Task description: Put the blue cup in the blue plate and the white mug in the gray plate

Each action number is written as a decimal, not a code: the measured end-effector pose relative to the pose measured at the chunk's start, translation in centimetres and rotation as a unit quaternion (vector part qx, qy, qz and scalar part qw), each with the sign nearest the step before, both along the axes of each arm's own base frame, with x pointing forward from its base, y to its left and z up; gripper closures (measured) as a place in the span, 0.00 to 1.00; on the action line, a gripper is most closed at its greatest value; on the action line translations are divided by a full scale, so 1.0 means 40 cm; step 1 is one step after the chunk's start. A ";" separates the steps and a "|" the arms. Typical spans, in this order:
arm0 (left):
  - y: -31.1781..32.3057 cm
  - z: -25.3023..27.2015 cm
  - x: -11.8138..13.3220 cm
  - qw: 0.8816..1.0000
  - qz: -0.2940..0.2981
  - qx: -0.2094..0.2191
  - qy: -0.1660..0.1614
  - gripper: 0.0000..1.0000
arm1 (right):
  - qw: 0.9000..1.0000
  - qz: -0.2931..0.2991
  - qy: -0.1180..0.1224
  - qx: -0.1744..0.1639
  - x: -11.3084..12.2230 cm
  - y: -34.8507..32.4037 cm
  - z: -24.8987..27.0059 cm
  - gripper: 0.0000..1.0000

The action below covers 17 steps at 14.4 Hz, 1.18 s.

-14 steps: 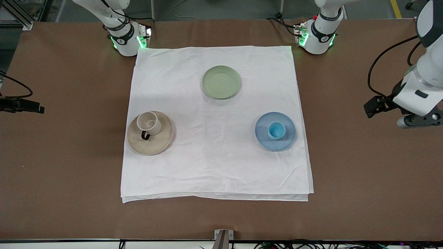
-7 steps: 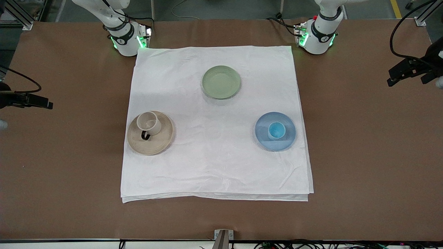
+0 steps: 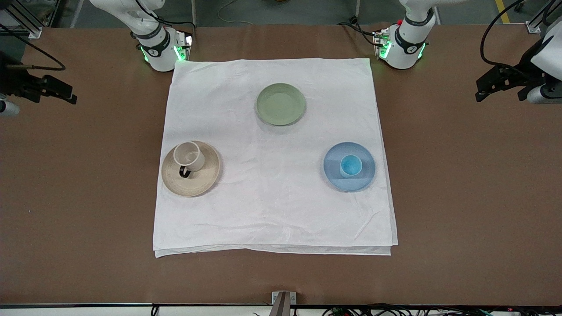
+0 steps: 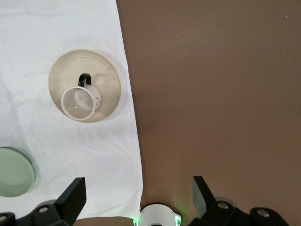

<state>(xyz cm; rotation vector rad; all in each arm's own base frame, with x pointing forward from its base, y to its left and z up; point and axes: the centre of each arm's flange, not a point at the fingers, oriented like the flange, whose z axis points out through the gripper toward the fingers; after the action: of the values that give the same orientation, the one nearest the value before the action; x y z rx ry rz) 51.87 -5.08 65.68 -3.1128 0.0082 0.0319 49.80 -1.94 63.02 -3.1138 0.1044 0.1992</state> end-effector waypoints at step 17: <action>0.005 0.000 0.001 1.000 -0.014 0.000 -0.001 0.00 | 1.000 -0.006 -0.015 0.000 -0.006 -0.017 0.070 0.00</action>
<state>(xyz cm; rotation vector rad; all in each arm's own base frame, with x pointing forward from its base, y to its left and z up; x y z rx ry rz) 51.91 -4.87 65.67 -3.1131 0.0527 0.0280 49.56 -2.63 65.81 -3.1140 0.1217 0.1518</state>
